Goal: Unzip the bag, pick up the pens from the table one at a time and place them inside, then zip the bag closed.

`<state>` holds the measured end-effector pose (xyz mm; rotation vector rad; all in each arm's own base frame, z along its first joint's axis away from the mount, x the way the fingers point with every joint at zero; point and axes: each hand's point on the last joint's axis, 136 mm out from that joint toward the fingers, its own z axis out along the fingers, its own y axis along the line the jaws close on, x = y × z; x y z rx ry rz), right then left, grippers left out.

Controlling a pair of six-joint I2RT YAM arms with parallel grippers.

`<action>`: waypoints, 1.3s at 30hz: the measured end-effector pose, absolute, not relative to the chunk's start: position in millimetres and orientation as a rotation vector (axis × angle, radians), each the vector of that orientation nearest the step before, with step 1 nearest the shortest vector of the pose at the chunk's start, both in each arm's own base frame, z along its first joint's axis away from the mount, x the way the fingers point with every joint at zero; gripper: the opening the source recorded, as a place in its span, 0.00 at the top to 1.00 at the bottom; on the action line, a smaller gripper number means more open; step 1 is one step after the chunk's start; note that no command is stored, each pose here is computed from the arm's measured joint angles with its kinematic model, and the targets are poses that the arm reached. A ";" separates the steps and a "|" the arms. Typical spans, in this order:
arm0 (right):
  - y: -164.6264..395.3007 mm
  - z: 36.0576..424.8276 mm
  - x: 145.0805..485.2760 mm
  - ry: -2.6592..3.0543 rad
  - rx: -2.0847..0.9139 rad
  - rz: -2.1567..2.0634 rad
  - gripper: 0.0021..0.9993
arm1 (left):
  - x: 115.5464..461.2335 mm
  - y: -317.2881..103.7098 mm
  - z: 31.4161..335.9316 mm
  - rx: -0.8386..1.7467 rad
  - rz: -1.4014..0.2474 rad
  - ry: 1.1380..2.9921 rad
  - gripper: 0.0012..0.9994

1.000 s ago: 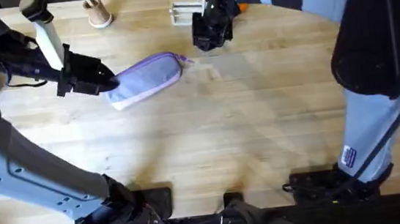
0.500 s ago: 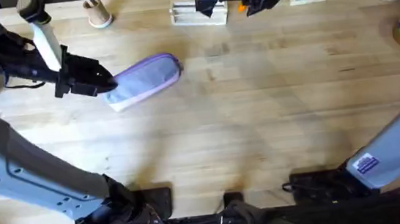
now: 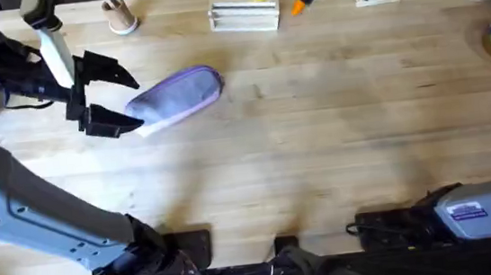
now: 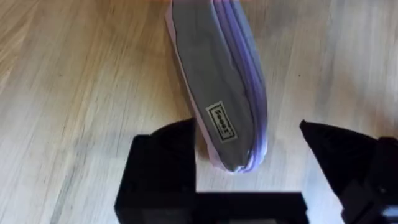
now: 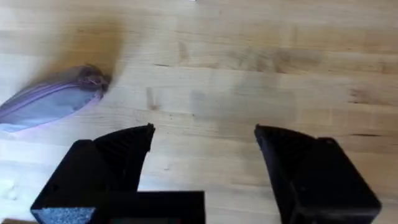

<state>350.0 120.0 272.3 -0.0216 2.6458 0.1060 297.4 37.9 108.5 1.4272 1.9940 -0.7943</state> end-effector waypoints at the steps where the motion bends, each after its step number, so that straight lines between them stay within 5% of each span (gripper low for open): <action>1: 118.9 274.9 347.4 2.643 -0.021 0.107 0.00 | 297.6 38.0 108.4 1.428 -0.793 1.994 0.01; 11: 90.8 313.4 306.1 2.571 -0.013 0.047 0.00 | 300.3 42.7 118.9 1.439 -0.769 1.998 0.00; 18: 68.9 327.9 284.6 2.533 -0.002 -0.040 0.00 | 318.2 55.4 197.5 1.451 -0.437 1.969 0.00; 25: 58.3 300.2 277.9 2.574 0.024 -0.078 0.00 | 298.9 38.6 272.2 1.308 -0.242 2.014 0.00; 39: 51.8 302.6 279.0 2.506 0.171 -0.008 0.00 | 243.3 -34.2 315.4 0.995 -0.195 2.292 0.00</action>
